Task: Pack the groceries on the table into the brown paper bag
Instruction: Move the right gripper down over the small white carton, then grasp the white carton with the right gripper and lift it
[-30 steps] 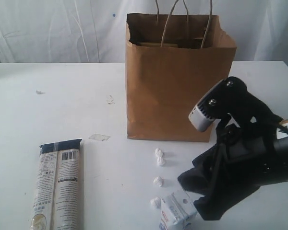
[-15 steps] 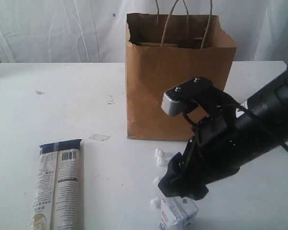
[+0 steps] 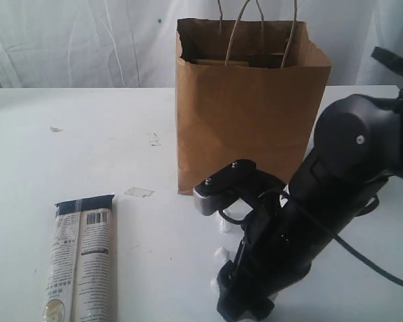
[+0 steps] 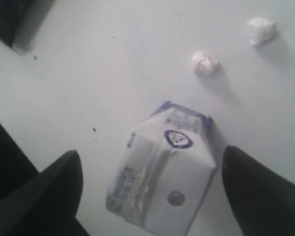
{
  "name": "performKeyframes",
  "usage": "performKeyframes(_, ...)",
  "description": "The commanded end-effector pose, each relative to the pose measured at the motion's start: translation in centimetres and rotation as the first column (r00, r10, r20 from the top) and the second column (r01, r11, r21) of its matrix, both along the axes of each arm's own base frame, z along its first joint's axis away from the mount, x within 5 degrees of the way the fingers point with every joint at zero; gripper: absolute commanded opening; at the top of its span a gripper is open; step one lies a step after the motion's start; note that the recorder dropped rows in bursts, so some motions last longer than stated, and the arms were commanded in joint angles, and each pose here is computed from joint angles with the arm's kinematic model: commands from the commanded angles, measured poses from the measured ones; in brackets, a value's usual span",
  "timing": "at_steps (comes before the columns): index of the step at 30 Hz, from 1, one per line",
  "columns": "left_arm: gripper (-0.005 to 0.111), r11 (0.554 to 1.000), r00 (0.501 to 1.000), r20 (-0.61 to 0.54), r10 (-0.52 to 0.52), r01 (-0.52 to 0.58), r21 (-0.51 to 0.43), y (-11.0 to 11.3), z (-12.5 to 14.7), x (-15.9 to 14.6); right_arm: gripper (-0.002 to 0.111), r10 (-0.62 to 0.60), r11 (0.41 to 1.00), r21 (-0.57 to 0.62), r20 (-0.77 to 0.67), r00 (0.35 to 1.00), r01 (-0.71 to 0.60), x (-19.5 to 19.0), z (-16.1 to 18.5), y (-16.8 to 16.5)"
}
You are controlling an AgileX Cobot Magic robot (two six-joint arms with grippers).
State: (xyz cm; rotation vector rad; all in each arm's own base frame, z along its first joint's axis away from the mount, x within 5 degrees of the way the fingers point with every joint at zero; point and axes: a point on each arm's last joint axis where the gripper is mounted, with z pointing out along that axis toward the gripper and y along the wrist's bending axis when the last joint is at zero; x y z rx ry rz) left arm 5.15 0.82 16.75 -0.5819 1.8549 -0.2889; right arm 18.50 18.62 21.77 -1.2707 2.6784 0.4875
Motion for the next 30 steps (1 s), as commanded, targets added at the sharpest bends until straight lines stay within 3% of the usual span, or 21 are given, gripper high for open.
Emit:
performKeyframes(1, 0.0, 1.0, 1.0, 0.0, 0.001, -0.001, 0.004, 0.0, -0.1, 0.0, 0.072, -0.038, 0.995, -0.091, 0.031, 0.999, 0.041, 0.7, -0.9, -0.2)
performKeyframes(4, 0.0, 1.0, 1.0, 0.0, 0.001, -0.001, 0.004, 0.0, -0.1, 0.0, 0.071, -0.045, 0.993, -0.109, 0.027, 0.999, 0.048, 0.8, -1.1, -0.3)
performKeyframes(12, 0.0, 1.0, 1.0, 0.0, 0.001, -0.001, 0.004, 0.0, -0.1, 0.0, 0.049, -0.062, 0.994, -0.087, 0.014, 0.998, 0.063, 0.7, -1.0, -0.1)
performKeyframes(16, 0.0, 1.0, 1.0, 0.0, 0.001, -0.001, 0.004, 0.0, -0.1, 0.0, 0.045, -0.044, 0.994, -0.098, 0.016, 0.999, 0.046, 0.4, -0.2, -0.4)
performKeyframes(22, 0.0, 1.0, 1.0, 0.0, 0.001, -0.001, 0.004, 0.0, -0.1, 0.0, 0.045, -0.018, 0.995, -0.093, 0.175, 0.984, 0.035, -0.2, 5.9, -2.0)
performKeyframes(26, 0.0, 1.0, 1.0, 0.0, 0.001, -0.001, 0.004, 0.0, -0.1, 0.0, 0.045, -0.099, 0.993, -0.027, 0.352, 0.931, 0.116, -1.1, 10.6, -4.0)
performKeyframes(30, 0.0, 1.0, 1.0, 0.0, 0.001, -0.001, 0.004, 0.0, -0.1, 0.0, 0.045, -0.196, 0.976, -0.002, 0.43, 0.881, 0.218, -2.9, 13.3, -6.6)
